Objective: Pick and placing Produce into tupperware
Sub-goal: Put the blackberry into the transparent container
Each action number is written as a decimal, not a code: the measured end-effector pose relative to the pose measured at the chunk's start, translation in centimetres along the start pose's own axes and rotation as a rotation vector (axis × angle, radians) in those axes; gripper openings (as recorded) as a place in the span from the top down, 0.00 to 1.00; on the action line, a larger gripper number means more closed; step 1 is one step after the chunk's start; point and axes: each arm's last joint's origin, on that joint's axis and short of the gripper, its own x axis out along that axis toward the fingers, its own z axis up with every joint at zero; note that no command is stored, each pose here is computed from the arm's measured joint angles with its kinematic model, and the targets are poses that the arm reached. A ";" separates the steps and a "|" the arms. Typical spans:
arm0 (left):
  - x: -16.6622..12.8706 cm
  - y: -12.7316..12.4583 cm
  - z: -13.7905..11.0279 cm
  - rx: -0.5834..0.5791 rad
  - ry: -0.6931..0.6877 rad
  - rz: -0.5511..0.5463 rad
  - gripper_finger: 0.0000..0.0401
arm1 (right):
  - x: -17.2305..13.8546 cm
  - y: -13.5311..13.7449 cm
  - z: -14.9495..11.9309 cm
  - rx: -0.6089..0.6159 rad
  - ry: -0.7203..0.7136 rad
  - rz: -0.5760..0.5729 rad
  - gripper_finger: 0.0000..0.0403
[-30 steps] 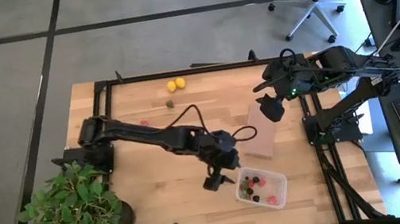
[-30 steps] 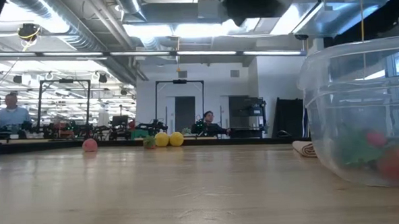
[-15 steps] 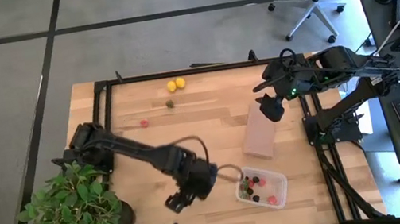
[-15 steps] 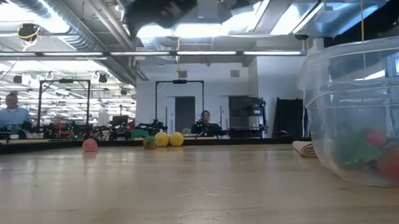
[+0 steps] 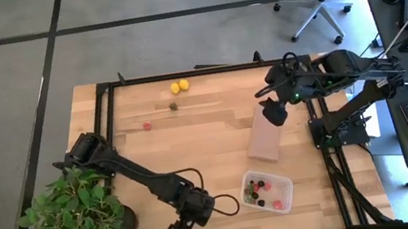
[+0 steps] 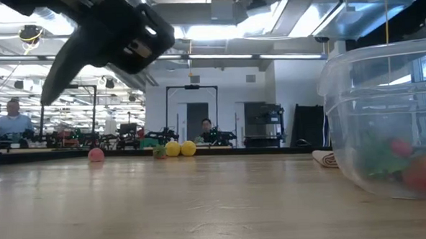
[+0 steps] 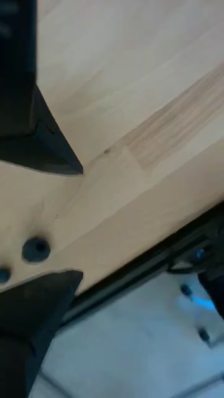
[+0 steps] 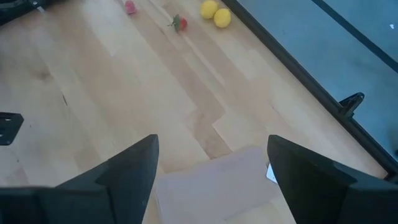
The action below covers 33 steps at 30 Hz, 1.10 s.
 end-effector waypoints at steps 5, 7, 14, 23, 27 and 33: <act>0.7 -0.3 -0.7 0.037 0.019 0.024 0.38 | 0.4 0.4 0.0 -0.009 0.010 -0.004 0.25; 1.0 -0.2 -1.2 0.027 0.034 0.027 0.38 | 0.5 0.5 0.1 -0.011 0.013 -0.006 0.25; 2.9 0.1 -4.2 -0.078 0.124 0.013 0.38 | 1.2 1.0 0.2 -0.020 0.028 -0.018 0.25; 3.8 -1.3 -5.0 -0.092 0.149 -0.019 0.38 | 1.8 1.4 0.3 -0.031 0.042 -0.027 0.25; 3.9 -1.4 -5.1 -0.120 0.153 -0.047 0.38 | 1.8 1.4 0.3 -0.030 0.041 -0.027 0.25; 4.0 -1.7 -5.1 -0.139 0.158 -0.106 0.38 | 1.8 1.4 0.3 -0.027 0.040 -0.026 0.25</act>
